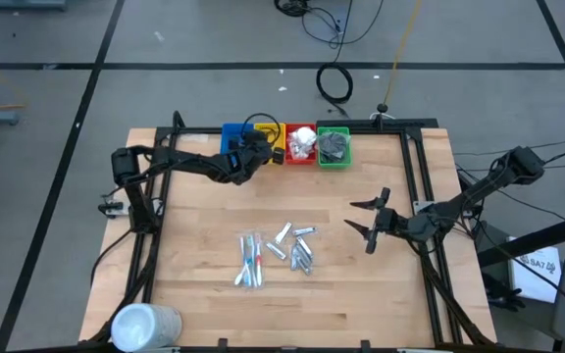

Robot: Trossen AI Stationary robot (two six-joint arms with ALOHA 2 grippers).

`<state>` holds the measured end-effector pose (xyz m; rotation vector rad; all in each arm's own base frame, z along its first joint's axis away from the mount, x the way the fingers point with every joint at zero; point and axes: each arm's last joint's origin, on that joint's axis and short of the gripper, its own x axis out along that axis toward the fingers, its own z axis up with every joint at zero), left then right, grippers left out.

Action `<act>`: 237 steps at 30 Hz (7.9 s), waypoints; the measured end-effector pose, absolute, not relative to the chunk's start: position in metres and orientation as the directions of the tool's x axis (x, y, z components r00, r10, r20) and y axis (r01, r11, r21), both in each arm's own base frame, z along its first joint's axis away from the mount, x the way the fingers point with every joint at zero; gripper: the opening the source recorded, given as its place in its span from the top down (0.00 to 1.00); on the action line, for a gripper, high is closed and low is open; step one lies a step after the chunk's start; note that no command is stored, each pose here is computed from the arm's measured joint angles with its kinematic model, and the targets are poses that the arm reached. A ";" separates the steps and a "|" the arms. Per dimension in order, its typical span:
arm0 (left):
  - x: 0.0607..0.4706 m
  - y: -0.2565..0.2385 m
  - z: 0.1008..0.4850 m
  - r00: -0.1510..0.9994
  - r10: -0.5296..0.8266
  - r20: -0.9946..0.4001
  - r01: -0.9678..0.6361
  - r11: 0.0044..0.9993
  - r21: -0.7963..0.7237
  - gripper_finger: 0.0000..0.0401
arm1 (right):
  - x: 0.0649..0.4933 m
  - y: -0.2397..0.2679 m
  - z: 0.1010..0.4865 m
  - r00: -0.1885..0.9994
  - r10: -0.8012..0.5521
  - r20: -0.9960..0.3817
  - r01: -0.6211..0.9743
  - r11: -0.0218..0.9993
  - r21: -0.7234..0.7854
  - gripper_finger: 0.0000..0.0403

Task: Pick & Place Travel size toiletries
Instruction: Put the nail cutter into the yellow bin

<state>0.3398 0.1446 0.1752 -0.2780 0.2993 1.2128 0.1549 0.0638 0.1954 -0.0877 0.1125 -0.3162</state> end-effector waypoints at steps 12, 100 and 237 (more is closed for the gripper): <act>0.335 0.152 0.173 0.297 0.873 -0.386 -0.954 0.286 -0.088 0.57 | 0.155 0.064 0.195 0.944 -0.315 -0.097 0.305 0.947 -0.104 0.44; 0.228 0.000 0.233 0.980 0.197 0.012 -0.194 0.974 -0.114 0.50 | 0.287 0.011 0.086 0.743 0.074 -0.665 -0.099 0.995 0.000 0.91; 0.311 0.121 0.209 0.511 0.798 -0.321 -0.857 0.502 -0.115 0.91 | 0.149 0.025 0.179 0.915 -0.383 -0.129 0.366 0.920 -0.140 0.36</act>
